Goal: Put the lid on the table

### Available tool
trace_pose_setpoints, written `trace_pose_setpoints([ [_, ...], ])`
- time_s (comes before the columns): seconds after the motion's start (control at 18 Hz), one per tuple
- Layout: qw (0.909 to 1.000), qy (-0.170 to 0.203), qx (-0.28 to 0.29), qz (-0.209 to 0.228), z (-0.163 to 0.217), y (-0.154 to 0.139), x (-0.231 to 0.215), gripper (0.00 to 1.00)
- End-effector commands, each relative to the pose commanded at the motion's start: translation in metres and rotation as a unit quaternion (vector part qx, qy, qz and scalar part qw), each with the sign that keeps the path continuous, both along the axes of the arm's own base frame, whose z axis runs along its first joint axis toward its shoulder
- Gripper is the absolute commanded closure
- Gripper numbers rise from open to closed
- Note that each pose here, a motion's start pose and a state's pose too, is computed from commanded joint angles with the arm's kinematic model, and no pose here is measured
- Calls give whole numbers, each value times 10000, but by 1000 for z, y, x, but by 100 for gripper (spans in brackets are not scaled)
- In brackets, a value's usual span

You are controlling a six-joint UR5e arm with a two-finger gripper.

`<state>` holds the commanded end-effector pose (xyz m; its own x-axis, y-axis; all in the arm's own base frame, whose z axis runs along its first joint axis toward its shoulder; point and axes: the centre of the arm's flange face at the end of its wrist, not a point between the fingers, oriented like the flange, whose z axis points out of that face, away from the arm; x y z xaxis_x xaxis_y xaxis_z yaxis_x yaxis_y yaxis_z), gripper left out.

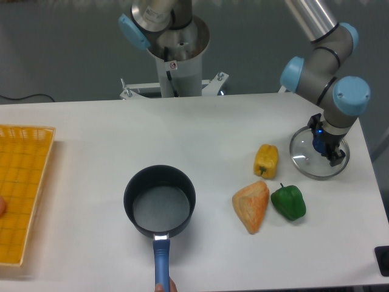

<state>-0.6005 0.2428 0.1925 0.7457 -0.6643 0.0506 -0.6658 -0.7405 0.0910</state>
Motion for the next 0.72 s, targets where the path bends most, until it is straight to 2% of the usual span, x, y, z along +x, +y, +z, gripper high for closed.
trace_pose_setpoints([
  [0.39, 10000, 14, 11, 8, 1, 0, -1, 33],
  [0.72, 10000, 19, 4, 15, 2, 3, 1, 21],
])
